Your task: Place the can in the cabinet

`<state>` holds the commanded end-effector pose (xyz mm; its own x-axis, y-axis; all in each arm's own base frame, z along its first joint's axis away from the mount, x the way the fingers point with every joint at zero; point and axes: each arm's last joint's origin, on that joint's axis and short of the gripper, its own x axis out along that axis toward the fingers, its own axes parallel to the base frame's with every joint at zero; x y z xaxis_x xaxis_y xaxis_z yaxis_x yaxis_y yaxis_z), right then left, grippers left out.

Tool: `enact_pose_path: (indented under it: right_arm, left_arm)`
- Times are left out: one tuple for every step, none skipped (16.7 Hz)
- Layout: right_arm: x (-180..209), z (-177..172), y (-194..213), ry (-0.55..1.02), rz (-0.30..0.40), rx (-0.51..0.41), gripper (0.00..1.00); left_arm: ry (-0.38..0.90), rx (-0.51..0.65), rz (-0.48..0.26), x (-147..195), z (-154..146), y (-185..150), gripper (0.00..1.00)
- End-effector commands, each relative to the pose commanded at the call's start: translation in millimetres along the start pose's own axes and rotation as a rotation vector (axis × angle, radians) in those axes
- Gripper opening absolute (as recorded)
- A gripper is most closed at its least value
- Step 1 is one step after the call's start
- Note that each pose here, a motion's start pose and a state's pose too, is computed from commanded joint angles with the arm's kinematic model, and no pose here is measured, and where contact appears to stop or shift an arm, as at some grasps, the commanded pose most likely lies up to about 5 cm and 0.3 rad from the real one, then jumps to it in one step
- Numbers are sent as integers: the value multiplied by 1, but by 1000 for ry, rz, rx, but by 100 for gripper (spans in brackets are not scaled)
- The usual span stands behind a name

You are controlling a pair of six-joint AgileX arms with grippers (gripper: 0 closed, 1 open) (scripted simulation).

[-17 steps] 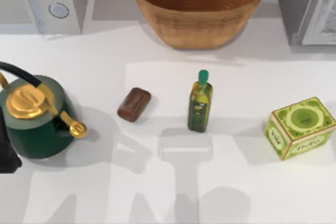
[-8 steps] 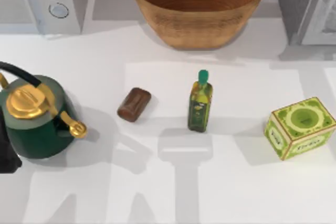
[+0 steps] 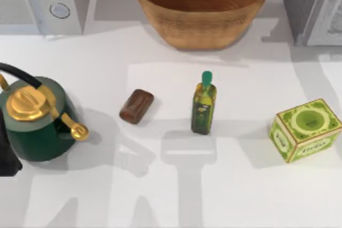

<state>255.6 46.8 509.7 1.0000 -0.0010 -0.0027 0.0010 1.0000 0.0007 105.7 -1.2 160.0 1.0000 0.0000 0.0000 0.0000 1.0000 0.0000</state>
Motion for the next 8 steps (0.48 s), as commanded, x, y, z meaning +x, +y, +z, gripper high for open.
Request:
enact_pose_path:
  right_arm:
    - [1,1,0,-1,0,1,0]
    - [1,1,0,-1,0,1,0]
    - [1,1,0,-1,0,1,0]
    - [1,1,0,-1,0,1,0]
    - [0,1,-1,-2,-3,3,0]
    - [1,1,-1,-1,-3,1,0]
    - [4,1,0,6,-2,-4,0]
    - [9,1,0,19,-1,-14,0]
  left_arm:
    - [0,0,0,0,0,0,100]
    - [0,0,0,0,0,0,100]
    - [0,0,0,0,0,0,100]
    - [0,0,0,0,0,0,100]
    - [0,0,0,0,0,0,100]
    - [0,0,0,0,0,0,100]
    - [0,0,0,0,0,0,100]
    - [0,0,0,0,0,0,100]
